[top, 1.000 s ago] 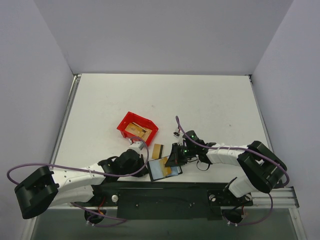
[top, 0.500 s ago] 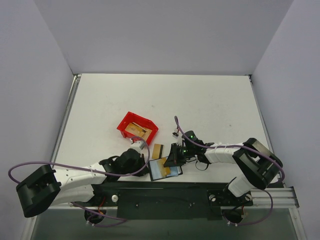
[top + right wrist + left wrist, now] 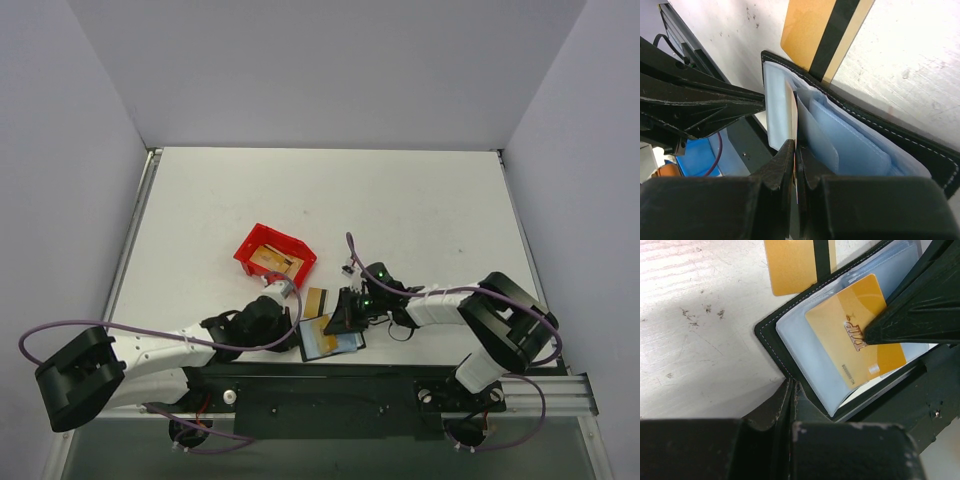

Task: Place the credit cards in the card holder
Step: Insert the credit card into the card holder.

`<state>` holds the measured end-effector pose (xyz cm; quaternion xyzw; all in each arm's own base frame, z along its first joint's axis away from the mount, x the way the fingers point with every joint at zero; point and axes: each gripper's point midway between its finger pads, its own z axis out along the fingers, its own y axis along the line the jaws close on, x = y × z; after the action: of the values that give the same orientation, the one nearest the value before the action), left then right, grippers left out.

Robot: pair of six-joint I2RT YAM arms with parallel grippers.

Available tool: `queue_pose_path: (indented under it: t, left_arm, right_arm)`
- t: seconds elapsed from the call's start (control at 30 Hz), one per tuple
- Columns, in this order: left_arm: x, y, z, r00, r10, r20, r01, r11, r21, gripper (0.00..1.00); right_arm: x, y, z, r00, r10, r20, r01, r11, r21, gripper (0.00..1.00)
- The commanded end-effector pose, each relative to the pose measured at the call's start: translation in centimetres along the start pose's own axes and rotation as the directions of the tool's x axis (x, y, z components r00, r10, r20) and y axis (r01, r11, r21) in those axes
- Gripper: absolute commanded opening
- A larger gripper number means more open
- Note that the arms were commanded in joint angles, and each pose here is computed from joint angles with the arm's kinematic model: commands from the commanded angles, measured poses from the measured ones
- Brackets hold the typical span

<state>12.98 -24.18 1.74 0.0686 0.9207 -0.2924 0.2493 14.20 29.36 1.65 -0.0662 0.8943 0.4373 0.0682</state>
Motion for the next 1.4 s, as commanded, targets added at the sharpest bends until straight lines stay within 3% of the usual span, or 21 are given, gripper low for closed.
queue_pose_path:
  t: [0.0,0.27,0.6,0.73,0.87,1.07,1.37]
  left_arm:
    - [-0.4,-0.8,0.3,1.0,0.026,0.002,-0.026,1.0,0.018,0.07]
    - [-0.5,-0.9,0.3,1.0,0.029,0.003,-0.029,0.999,0.021,0.07]
    - [-0.4,-0.6,0.2,1.0,0.03,0.008,-0.03,0.999,0.015,0.07]
    - [-0.4,-0.6,0.4,0.999,0.032,0.003,-0.032,0.999,0.01,0.07]
    - [-0.4,-0.7,0.5,1.0,0.026,0.005,-0.026,1.0,0.012,0.07]
    - [-0.4,-0.6,0.5,1.0,0.026,0.005,-0.026,1.0,0.01,0.07]
    - [-0.6,-0.8,0.5,1.0,0.029,0.011,-0.029,0.999,0.016,0.07]
  right_arm:
    - [0.8,-0.3,0.8,1.0,-0.011,-0.011,0.011,1.0,0.014,0.0]
    - [1.5,0.5,1.8,0.998,-0.053,-0.032,0.054,0.998,0.041,0.0]
    - [1.3,-0.9,0.4,0.983,-0.175,-0.057,0.184,0.944,0.272,0.0]
    - [0.9,-1.1,-0.2,0.971,-0.23,-0.068,0.239,0.906,0.349,0.08]
    - [0.7,-1.6,-0.6,0.968,-0.241,-0.07,0.249,0.886,0.392,0.27]
    - [0.2,-1.7,-1.6,0.966,-0.25,-0.059,0.25,0.864,0.438,0.4]
    - [-0.6,-1.6,-3.1,0.959,-0.28,-0.043,0.264,0.828,0.495,0.43]
